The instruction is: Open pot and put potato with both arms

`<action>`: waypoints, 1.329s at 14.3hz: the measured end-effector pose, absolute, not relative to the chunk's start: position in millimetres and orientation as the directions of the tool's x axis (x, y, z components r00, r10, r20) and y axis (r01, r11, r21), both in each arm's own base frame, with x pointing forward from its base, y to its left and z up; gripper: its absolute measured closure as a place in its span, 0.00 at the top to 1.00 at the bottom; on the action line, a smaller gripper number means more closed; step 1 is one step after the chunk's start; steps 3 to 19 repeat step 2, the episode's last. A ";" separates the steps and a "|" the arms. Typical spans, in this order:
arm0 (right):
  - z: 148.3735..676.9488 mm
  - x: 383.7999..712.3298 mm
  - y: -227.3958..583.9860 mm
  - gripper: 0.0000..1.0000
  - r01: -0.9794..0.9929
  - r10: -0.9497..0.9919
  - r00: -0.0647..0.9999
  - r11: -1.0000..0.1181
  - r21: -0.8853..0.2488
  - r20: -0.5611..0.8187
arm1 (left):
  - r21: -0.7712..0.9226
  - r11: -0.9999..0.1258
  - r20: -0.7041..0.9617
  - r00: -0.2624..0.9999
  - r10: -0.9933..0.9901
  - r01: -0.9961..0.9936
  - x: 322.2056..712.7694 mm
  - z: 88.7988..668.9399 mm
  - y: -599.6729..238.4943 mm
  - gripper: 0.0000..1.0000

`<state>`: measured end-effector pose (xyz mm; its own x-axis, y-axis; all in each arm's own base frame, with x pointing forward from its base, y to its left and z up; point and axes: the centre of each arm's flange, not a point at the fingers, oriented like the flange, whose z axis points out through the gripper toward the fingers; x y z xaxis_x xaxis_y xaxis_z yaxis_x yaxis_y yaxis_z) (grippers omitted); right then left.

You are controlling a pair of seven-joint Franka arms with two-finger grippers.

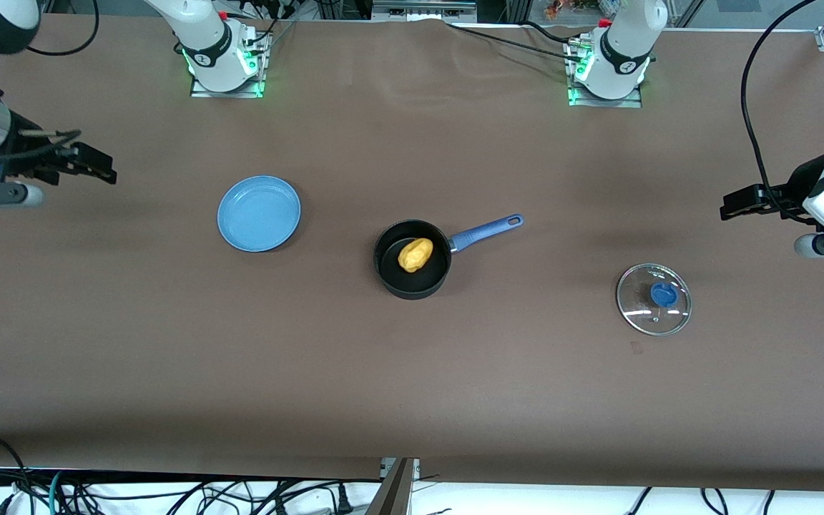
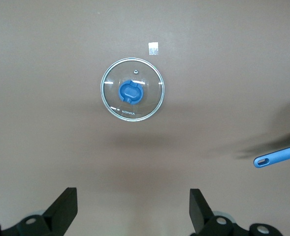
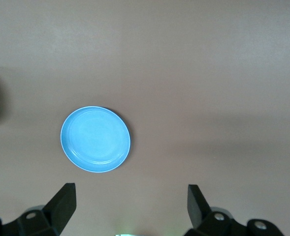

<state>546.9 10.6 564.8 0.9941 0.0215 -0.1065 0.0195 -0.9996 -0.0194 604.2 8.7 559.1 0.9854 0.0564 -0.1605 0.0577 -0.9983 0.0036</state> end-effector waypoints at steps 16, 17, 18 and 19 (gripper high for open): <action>569.1 544.4 12.4 1.00 0.024 0.025 0.995 -1.000 -0.016 -0.099 | 0.004 -0.998 -0.160 0.985 0.056 0.058 604.2 559.1 8.7 1.00; 569.1 544.4 12.4 1.00 0.024 0.025 0.995 -1.000 -0.016 -0.099 | 0.004 -0.998 -0.160 0.985 0.056 0.058 604.2 559.1 8.7 1.00; 569.1 544.4 12.4 1.00 0.024 0.025 0.995 -1.000 -0.016 -0.099 | 0.004 -0.998 -0.160 0.985 0.056 0.058 604.2 559.1 8.7 1.00; 569.1 544.4 12.4 1.00 0.024 0.025 0.995 -1.000 -0.016 -0.099 | 0.004 -0.998 -0.160 0.985 0.056 0.058 604.2 559.1 8.7 1.00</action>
